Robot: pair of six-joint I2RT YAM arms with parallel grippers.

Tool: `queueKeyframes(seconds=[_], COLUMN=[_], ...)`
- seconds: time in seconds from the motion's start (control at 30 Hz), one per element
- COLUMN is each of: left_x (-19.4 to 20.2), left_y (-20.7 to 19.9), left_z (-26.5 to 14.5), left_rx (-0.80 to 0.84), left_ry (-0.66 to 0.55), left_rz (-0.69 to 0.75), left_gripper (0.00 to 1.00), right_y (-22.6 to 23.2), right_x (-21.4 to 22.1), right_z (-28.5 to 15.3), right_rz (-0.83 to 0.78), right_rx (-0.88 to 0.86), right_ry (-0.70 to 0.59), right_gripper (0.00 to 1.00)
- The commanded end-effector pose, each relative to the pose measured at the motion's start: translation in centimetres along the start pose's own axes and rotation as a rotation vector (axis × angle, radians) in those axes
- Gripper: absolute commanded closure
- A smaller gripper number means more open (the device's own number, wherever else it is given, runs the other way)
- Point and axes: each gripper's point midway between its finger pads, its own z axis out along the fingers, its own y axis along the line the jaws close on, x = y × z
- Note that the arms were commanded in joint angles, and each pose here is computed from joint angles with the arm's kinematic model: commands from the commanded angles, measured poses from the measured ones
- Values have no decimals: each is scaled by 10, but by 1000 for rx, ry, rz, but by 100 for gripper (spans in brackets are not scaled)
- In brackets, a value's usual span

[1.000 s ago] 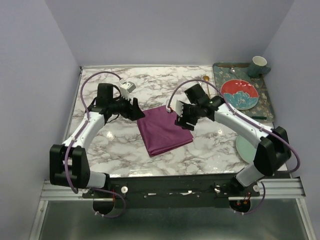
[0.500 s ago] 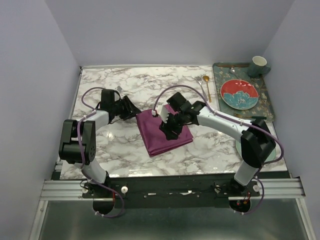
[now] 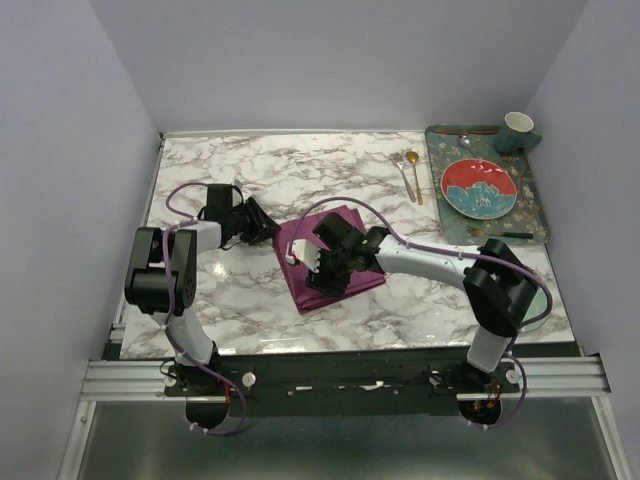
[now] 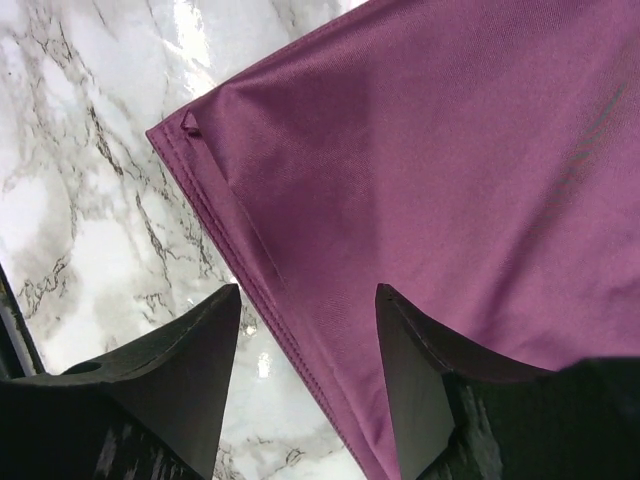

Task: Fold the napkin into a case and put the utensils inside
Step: Smooth out the lower triangle-folded napkin at the center of the board.

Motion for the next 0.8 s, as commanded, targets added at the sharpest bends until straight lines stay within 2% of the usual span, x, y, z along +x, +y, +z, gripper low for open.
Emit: queueKeyframes(seconds=[0.0,0.5,0.6,0.77], left_x=[-6,4,2,2], left_y=[11,15,14,17], left_z=[8,0,-1,2], left_rx=[-34,-42,-41,-48], left_ry=[-26,-26,-32,-24], left_rz=[-8,-12,-11,-7], left_gripper=[50,45,44,44], right_y=[1,16,18,18], right_x=[-6,-18,-14,-8], right_z=[13,33,39,44], right_rz=[-64,-167,-172,-177], right_rx=[22,25,20,21], right_ry=[-2,-8,2,15], right_gripper=[35,37,41,58])
